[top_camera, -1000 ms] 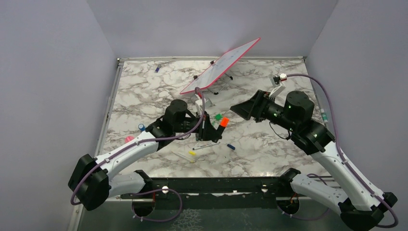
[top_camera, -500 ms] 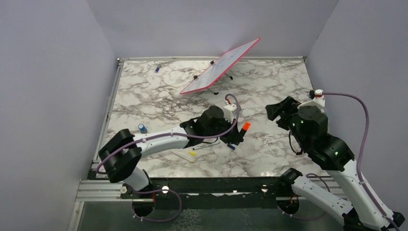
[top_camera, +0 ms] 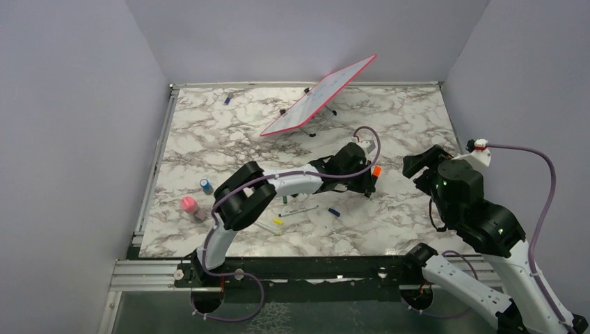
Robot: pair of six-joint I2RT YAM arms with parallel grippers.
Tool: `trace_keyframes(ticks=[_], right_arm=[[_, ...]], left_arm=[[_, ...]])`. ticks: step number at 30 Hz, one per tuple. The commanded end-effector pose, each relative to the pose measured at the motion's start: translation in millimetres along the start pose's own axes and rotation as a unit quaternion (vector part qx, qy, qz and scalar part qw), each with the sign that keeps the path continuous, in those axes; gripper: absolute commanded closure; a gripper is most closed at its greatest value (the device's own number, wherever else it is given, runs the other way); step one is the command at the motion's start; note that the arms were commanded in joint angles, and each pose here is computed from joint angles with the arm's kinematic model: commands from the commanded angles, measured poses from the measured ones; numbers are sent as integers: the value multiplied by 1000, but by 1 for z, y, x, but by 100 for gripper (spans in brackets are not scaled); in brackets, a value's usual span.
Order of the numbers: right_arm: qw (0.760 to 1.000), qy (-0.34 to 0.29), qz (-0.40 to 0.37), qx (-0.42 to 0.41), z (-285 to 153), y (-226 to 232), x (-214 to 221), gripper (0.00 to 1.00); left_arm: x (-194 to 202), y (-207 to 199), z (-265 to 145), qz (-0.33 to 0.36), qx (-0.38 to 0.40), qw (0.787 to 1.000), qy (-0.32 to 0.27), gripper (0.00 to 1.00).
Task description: Insert the pens into the pen caps
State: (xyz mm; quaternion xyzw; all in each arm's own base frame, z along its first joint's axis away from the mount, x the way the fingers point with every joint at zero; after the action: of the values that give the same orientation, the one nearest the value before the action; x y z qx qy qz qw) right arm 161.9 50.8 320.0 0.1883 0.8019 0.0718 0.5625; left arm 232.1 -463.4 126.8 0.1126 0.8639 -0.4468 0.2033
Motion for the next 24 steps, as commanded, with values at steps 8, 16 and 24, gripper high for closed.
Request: trace_keyframes(ticks=[8, 16, 24], right_arm=[[999, -6, -31, 2, -7, -13, 3, 30], [1000, 7, -24, -18, -7, -7, 8, 31], [998, 25, -6, -62, -1, 5, 23, 31]], left_arm=[[-5, 8, 43, -66, -35, 997, 1, 83], [8, 19, 42, -73, -57, 995, 33, 68], [-8, 15, 6, -21, -87, 996, 25, 54]])
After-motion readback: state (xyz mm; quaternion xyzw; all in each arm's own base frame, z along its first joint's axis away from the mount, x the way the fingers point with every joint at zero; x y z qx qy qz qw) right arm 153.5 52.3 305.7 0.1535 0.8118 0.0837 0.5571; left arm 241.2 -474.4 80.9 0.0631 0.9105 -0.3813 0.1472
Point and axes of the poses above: each gripper's point midway between its finger pads, its own z axis out along the fingers, its own y axis along the line the jaws close on, x = y × z, the point moved 5 cm from there along -z, back along the fingers, and after that the axes turned 11 degrees about -z, right-handed, at the moved point
